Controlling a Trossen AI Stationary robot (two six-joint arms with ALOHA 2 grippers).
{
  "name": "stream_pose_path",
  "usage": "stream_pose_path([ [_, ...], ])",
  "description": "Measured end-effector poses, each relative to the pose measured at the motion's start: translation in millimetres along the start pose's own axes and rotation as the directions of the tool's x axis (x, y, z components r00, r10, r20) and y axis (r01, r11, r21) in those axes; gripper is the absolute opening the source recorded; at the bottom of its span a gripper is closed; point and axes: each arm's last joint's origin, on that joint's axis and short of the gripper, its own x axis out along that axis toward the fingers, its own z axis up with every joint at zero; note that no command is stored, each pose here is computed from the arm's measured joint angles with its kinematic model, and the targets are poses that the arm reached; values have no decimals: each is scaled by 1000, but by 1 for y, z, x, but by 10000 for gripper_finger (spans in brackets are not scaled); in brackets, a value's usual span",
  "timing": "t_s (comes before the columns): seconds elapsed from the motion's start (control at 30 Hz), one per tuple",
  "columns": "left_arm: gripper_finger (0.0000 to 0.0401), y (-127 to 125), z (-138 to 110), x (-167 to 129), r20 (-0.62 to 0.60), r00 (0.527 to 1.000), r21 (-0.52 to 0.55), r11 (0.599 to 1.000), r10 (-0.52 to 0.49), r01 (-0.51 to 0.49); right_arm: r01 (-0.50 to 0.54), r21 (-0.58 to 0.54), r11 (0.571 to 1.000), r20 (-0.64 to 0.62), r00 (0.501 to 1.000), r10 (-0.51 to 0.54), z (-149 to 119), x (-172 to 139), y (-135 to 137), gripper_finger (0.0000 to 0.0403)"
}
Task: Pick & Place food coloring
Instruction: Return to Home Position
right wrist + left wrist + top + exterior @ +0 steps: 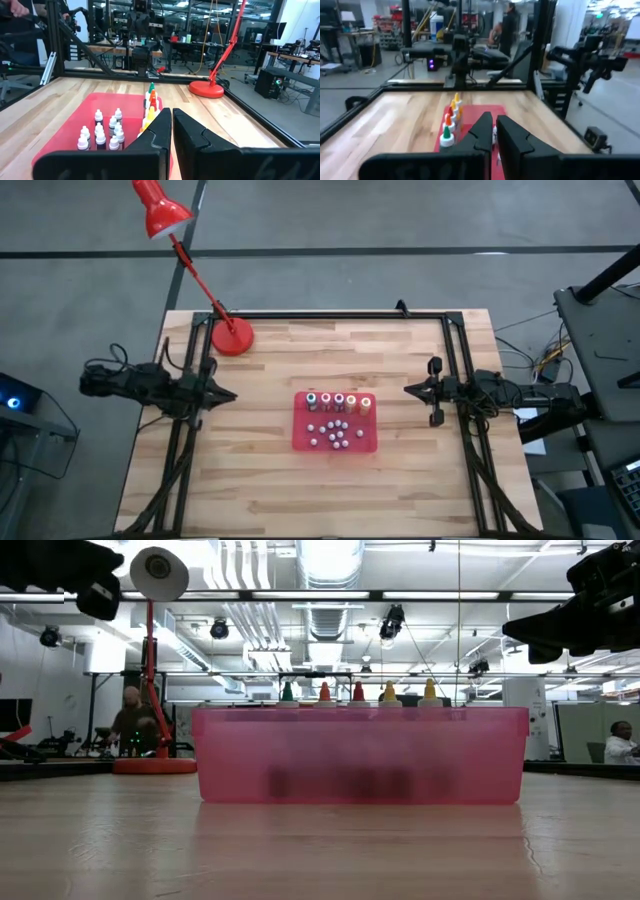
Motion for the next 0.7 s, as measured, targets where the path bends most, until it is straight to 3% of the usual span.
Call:
stream_pose_path([
  [0.37, 0, -6, -1, -11, 58, 990, -8, 992, -125, 126, 0, 0, 1000, 0, 1000, 0, 0, 0, 0, 9],
  [0.7, 0, -16, -30, -1, -9, 959, 26, 958, -285, 285, 0, 0, 1000, 0, 1000, 0, 0, 0, 0, 9],
])
